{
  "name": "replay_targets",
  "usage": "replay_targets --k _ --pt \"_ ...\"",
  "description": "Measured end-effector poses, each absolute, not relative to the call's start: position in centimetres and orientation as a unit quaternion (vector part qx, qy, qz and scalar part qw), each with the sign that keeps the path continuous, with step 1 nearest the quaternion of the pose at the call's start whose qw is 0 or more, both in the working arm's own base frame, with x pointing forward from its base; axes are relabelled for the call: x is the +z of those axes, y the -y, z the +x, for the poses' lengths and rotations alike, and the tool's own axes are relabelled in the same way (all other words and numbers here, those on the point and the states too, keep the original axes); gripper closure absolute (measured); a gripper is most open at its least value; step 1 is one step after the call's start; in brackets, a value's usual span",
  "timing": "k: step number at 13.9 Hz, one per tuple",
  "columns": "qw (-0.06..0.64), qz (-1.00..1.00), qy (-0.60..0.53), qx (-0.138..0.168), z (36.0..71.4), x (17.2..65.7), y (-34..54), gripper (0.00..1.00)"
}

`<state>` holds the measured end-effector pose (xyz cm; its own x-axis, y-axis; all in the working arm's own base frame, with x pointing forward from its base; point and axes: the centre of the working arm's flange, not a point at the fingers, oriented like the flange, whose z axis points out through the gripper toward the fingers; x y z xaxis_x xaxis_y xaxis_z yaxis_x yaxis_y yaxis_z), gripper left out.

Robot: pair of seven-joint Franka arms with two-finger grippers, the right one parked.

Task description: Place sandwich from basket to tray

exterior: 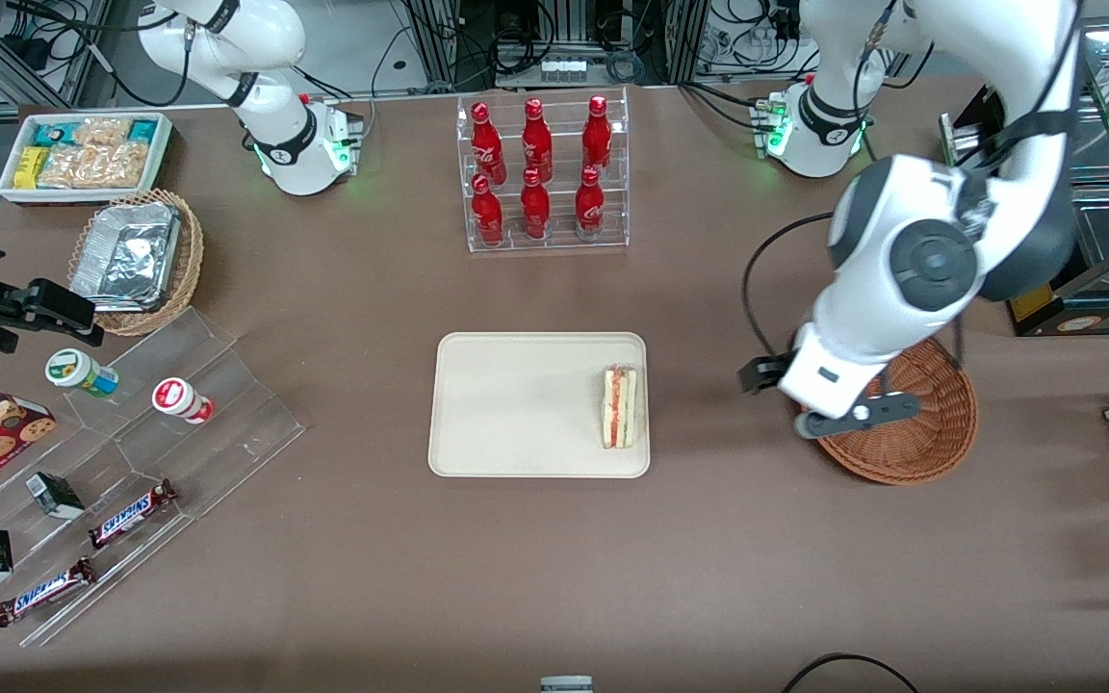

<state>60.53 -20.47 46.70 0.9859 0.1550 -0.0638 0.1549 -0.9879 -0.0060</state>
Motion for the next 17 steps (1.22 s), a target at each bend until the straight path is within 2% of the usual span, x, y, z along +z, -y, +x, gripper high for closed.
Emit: replay_targets --k 4,8,17 --pt "-0.004 -0.999 0.030 0.013 59.6 51.0 14.5 0.00" --pt "-0.002 -0.999 0.030 0.015 58.1 54.6 8.1 0.00" --pt "0.011 -0.999 0.014 0.030 57.1 55.9 2.4 0.00"
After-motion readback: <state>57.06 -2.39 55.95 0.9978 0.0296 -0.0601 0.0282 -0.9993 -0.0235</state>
